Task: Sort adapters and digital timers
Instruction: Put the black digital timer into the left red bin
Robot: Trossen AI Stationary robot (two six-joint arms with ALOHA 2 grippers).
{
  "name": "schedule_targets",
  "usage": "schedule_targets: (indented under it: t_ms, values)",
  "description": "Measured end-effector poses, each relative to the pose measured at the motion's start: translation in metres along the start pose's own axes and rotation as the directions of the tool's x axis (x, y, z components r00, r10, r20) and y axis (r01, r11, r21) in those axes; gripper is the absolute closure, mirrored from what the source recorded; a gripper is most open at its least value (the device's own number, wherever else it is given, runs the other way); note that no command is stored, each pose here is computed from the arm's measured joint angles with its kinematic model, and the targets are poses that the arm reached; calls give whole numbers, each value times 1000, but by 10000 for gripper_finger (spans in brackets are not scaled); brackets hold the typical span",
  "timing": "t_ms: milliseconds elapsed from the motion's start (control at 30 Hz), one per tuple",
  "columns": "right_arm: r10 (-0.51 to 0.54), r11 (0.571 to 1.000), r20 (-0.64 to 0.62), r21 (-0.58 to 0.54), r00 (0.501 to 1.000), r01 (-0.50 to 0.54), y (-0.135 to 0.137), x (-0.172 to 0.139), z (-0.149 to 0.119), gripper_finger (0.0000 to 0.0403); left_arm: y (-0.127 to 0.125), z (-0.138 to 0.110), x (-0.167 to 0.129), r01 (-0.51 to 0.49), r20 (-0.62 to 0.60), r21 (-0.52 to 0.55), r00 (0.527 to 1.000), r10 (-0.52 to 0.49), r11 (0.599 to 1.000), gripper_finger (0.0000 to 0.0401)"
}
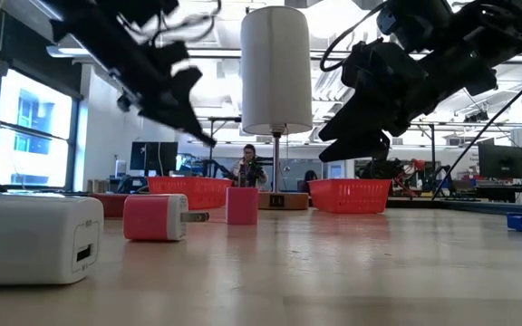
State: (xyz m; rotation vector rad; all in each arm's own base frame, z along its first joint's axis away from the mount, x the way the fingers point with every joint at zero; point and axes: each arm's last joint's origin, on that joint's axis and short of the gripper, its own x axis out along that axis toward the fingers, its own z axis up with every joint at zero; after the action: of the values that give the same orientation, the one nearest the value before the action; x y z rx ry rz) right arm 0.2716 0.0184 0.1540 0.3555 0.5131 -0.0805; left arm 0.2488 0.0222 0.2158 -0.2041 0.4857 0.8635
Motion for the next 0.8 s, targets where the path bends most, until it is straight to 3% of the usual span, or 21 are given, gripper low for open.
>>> schedule_targets:
  t_ms: [100, 267, 467, 800]
  values:
    - [0, 1000, 0, 15, 1000, 0, 0, 0, 0, 117, 18, 4, 15, -57, -56, -78, 997, 52, 995, 249]
    - [-2, 1000, -6, 18, 1000, 2, 1, 0, -1, 117, 37, 6, 38, -73, -132, -176, 990, 50, 982, 239]
    - [-24, 1000, -3, -9, 1000, 24, 6, 0, -4, 117, 49, 2, 60, -147, -165, -192, 979, 116, 970, 243]
    - [-24, 999, -3, -29, 1000, 23, 8, -1, -5, 117, 50, -4, 88, -150, -153, -153, 980, 127, 977, 242]
